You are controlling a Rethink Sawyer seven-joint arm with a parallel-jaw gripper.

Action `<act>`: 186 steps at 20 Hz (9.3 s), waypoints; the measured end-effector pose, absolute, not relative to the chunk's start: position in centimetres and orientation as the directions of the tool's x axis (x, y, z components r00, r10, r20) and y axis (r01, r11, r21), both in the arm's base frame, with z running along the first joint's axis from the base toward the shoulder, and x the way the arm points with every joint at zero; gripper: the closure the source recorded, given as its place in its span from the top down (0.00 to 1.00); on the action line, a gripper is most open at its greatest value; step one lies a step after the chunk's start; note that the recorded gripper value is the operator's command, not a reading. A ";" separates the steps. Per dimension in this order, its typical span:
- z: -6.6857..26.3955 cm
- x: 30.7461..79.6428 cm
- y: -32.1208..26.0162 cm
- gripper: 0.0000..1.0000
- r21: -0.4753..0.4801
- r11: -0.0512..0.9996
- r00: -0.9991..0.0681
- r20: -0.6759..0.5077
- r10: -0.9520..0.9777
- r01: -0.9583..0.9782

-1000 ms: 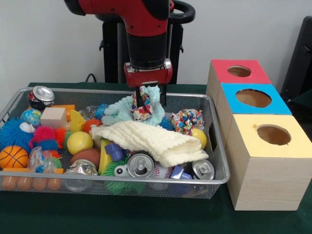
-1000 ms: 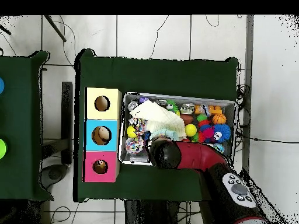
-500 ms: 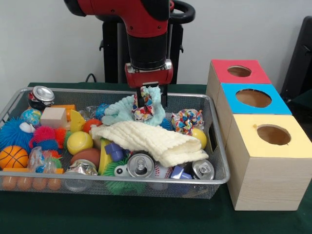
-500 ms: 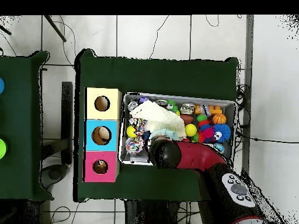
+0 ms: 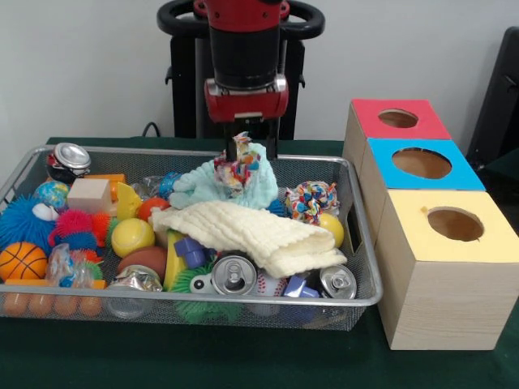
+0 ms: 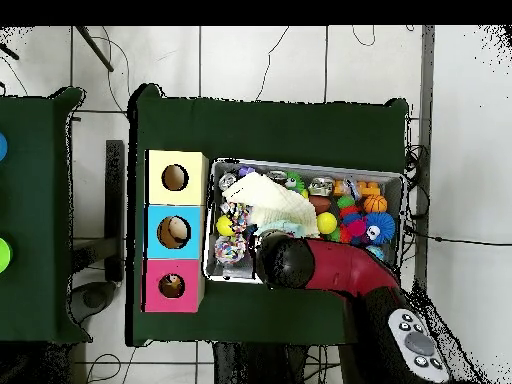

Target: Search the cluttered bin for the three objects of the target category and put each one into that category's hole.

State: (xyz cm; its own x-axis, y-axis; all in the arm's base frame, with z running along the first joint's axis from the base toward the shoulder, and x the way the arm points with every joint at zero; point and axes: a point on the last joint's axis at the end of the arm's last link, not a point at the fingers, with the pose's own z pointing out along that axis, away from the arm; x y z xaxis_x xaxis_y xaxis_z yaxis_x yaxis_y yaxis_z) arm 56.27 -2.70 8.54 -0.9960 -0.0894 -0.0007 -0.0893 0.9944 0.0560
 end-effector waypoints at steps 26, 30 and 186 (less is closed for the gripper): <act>19.5 59.8 -3.6 1.00 0.016 0.998 -0.997 0.061 -0.055 -0.054; 19.6 60.1 -3.8 1.00 0.014 0.999 -0.997 0.054 -0.053 -0.052; -1.0 51.9 -27.6 1.00 0.059 0.998 -1.000 -0.018 -0.017 -0.018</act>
State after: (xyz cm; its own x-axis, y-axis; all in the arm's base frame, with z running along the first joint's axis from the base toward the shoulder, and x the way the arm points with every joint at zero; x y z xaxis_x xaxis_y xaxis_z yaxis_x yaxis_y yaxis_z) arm 51.88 -27.64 -1.00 -0.9997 -0.0166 -0.0185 -0.0177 0.9981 0.0586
